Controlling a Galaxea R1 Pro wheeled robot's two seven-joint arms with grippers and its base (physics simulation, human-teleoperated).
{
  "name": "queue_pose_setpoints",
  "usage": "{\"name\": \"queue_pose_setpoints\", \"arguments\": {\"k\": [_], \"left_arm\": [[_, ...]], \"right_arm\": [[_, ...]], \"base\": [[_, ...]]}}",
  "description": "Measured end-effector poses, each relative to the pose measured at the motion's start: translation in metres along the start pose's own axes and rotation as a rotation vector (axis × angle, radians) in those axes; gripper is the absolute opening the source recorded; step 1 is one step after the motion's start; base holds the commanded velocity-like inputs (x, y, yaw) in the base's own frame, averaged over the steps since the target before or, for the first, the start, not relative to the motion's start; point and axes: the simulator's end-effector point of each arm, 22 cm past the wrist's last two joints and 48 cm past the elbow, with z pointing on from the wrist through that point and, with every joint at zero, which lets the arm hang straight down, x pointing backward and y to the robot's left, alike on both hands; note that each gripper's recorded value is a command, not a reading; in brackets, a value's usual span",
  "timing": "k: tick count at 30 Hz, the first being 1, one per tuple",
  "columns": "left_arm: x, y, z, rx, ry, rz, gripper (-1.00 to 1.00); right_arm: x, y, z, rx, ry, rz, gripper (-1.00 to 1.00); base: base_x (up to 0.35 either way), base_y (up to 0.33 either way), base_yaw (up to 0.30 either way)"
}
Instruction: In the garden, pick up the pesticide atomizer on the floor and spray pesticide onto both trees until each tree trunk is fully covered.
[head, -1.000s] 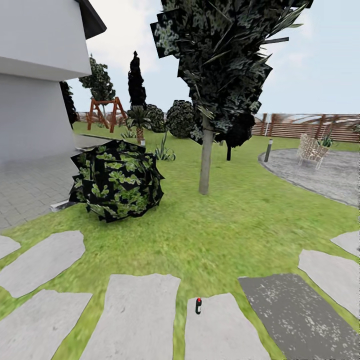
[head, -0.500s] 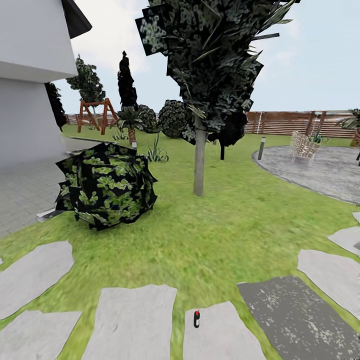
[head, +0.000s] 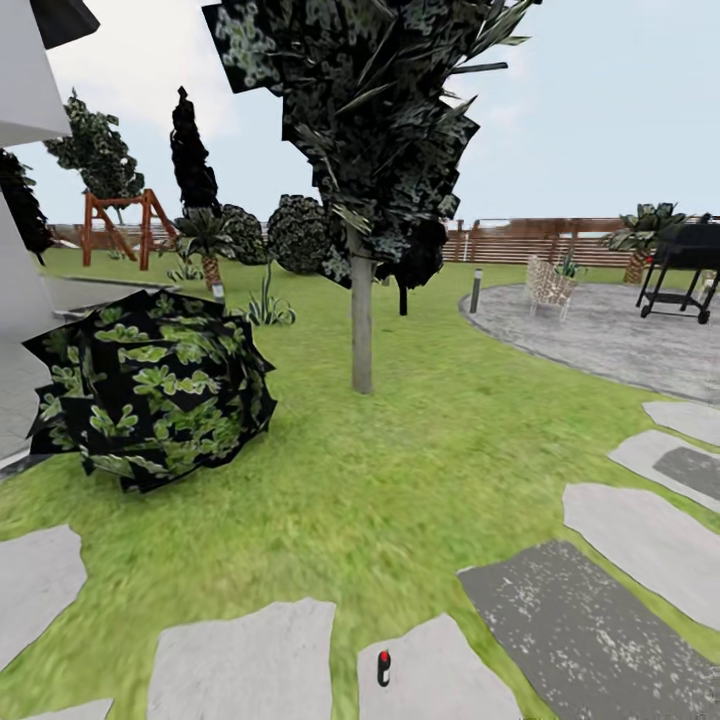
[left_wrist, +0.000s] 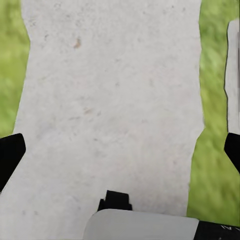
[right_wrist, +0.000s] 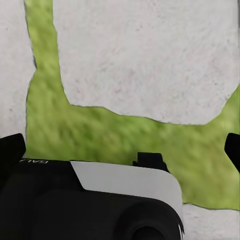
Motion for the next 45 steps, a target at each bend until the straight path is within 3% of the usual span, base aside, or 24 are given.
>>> {"name": "queue_pose_setpoints", "arguments": {"k": [30, 45], "left_arm": [[0.0005, -0.0009, 0.0009, 0.001, 0.003, 0.001, 1.00], [0.0001, -0.0002, 0.0001, 0.000, 0.000, 0.000, 1.00]], "right_arm": [[0.0001, -0.0007, 0.0008, 0.001, 0.003, 0.000, 1.00], [0.0000, 0.0000, 0.0001, 0.000, 0.000, 0.000, 1.00]], "base": [[0.007, 0.008, -0.297], [0.000, 0.230, -0.125]]}}
